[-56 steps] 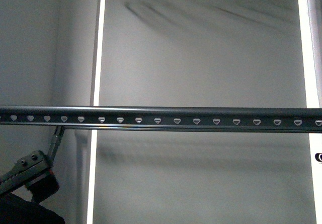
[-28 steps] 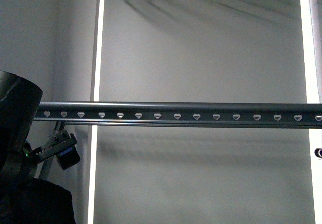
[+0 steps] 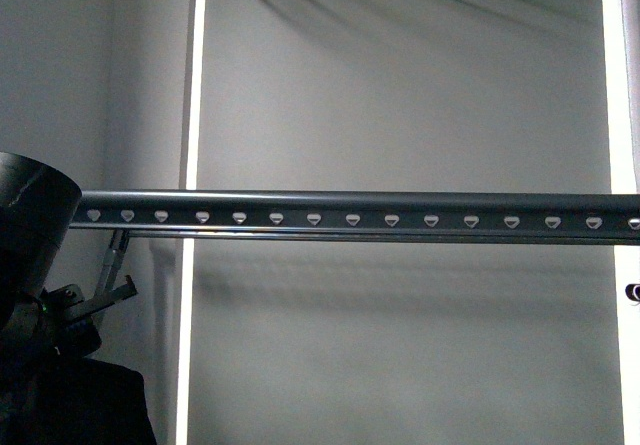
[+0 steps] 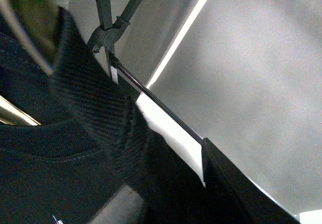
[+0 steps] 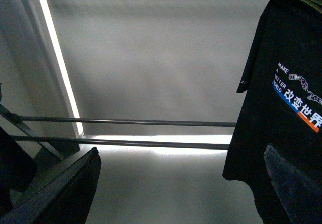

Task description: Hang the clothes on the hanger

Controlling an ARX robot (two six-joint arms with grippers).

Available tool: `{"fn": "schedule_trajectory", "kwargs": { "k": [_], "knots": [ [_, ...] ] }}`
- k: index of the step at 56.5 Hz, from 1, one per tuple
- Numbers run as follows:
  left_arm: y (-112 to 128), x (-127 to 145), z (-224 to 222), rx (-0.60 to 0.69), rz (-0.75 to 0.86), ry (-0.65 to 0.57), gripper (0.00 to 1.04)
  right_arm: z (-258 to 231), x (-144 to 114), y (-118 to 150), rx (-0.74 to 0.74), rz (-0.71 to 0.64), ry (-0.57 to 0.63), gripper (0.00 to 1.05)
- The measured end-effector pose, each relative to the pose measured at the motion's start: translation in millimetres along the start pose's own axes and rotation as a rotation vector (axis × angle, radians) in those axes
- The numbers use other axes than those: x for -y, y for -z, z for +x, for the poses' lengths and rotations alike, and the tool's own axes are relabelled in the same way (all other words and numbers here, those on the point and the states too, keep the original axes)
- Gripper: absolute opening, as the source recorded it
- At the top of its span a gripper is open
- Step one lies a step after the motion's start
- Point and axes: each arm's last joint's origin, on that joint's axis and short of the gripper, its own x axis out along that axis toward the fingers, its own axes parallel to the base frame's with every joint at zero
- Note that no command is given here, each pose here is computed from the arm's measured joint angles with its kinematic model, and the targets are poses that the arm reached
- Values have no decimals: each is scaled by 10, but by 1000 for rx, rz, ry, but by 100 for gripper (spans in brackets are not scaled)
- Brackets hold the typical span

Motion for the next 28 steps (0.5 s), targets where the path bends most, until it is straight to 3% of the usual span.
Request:
{"fn": "schedule_trajectory", "kwargs": {
  "k": [6, 15, 28],
  "knots": [
    [50, -72, -74, -44, -51, 29, 11, 0, 0, 0, 0, 0, 0, 97],
    [162, -273, -333, -137, -73, 93, 5, 0, 0, 0, 0, 0, 0, 97],
    [350, -663, -1188, -330, 177, 367, 4, 0, 0, 0, 0, 0, 0, 97]
  ]
}}
